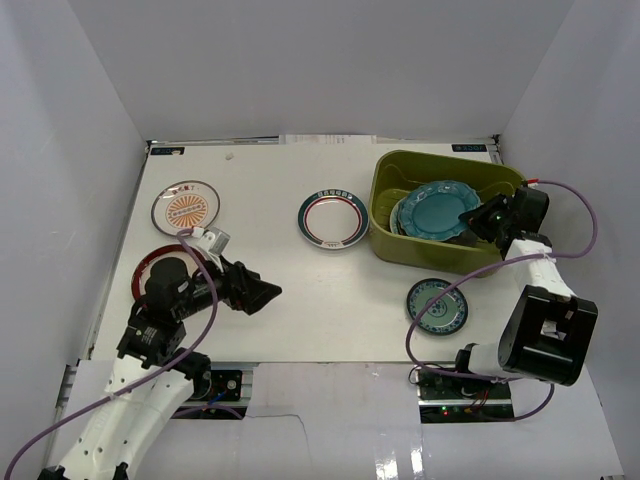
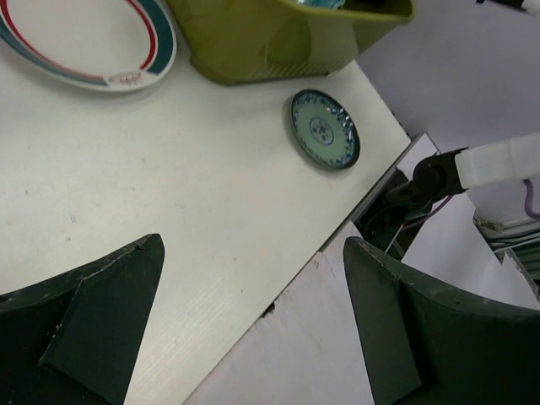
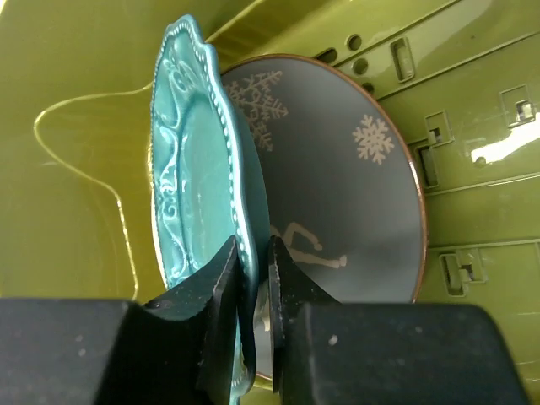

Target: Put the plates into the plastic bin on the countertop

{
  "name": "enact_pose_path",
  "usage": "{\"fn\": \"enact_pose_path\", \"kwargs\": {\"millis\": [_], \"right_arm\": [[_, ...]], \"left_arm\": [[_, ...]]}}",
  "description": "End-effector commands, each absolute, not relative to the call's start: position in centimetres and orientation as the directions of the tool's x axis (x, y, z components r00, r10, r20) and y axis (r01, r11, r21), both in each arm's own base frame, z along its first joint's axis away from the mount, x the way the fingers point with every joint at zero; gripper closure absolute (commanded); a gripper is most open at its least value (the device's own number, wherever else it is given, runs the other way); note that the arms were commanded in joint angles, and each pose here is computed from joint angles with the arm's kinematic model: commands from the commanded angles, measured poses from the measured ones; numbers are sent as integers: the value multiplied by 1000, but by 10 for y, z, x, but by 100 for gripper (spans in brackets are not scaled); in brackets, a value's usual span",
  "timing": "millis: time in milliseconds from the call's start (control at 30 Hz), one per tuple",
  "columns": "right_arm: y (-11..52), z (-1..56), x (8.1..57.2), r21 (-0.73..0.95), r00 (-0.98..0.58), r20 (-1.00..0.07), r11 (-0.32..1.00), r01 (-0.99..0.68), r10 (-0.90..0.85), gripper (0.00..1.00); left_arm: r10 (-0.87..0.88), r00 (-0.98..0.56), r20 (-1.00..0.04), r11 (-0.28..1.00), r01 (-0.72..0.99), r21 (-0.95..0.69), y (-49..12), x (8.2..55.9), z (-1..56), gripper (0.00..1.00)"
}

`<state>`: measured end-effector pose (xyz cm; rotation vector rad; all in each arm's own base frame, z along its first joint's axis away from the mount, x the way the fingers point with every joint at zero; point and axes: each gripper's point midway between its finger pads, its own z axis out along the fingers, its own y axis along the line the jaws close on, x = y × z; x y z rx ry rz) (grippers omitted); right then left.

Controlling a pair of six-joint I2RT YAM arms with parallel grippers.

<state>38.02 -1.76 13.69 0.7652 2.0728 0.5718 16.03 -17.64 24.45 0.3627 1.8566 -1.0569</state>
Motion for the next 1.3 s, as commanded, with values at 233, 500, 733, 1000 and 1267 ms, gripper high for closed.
{"fn": "enact_pose_path", "kwargs": {"millis": [233,500,733,1000,1267], "right_arm": [[-34,137,395,503,-485,-650,810,301,584,37],[-58,159,398,202,-483,-785,896,395,389,5],[-45,195,399,-13,-454,-868,904,426,202,10],[63,270,390,239,-298,-922,968,69,249,9],[316,260,290,476,-455,-855,723,-502,247,44]], "left_arm": [[-187,-518,-835,577,629,-520,-181,159,241,2],[-191,-516,-835,578,628,-521,-181,159,241,2],[-208,-511,-834,618,592,-517,-175,166,241,2],[-317,-383,-868,753,455,-476,-143,192,263,2],[-432,-119,-894,818,365,-444,-105,205,347,2]]}}
